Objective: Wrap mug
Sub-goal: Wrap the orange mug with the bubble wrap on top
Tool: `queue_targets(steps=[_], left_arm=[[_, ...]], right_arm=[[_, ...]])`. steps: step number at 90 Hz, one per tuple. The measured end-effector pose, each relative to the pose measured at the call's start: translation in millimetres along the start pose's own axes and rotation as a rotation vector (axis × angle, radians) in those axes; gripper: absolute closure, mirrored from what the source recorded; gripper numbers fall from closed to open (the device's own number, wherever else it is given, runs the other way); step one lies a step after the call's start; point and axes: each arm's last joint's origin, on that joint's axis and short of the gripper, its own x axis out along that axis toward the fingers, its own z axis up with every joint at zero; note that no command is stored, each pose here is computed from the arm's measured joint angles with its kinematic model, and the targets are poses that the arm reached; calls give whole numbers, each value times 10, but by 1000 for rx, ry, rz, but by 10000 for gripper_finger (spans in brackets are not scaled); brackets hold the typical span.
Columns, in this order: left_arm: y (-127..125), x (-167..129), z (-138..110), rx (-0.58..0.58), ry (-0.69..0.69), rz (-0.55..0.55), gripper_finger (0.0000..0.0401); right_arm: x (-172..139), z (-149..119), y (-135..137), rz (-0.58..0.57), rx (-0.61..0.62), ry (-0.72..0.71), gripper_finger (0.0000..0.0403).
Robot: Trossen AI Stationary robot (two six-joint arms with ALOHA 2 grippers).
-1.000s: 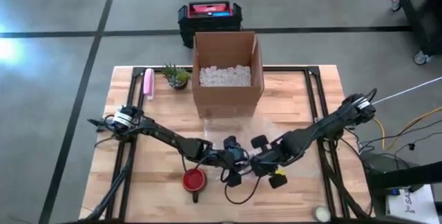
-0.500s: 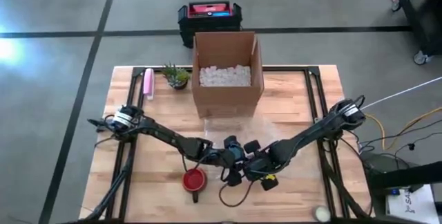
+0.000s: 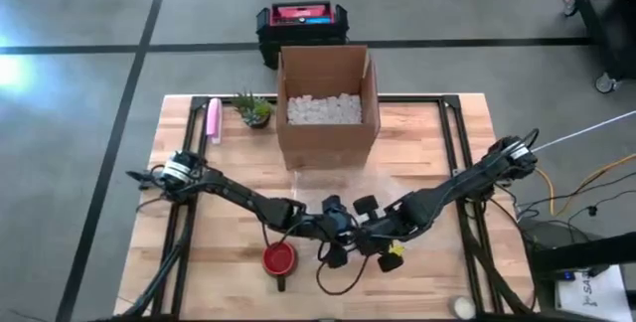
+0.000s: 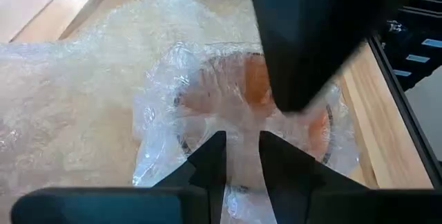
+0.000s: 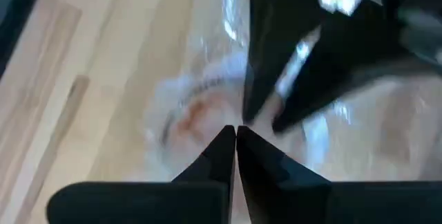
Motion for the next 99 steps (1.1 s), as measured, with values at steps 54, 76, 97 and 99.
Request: queue_targets(steps=[54, 76, 97, 99], left_arm=[[-46, -434, 232, -6, 16, 4, 326], [-22, -415, 154, -6, 81, 31, 326], [-20, -414, 155, -6, 78, 36, 326], [-21, -416, 158, -6, 77, 36, 326]], right_arm=[[483, -241, -25, -52, 33, 81, 400], [433, -250, -34, -53, 55, 94, 400], [38, -91, -60, -38, 45, 28, 400], [17, -73, -68, -38, 45, 12, 400]])
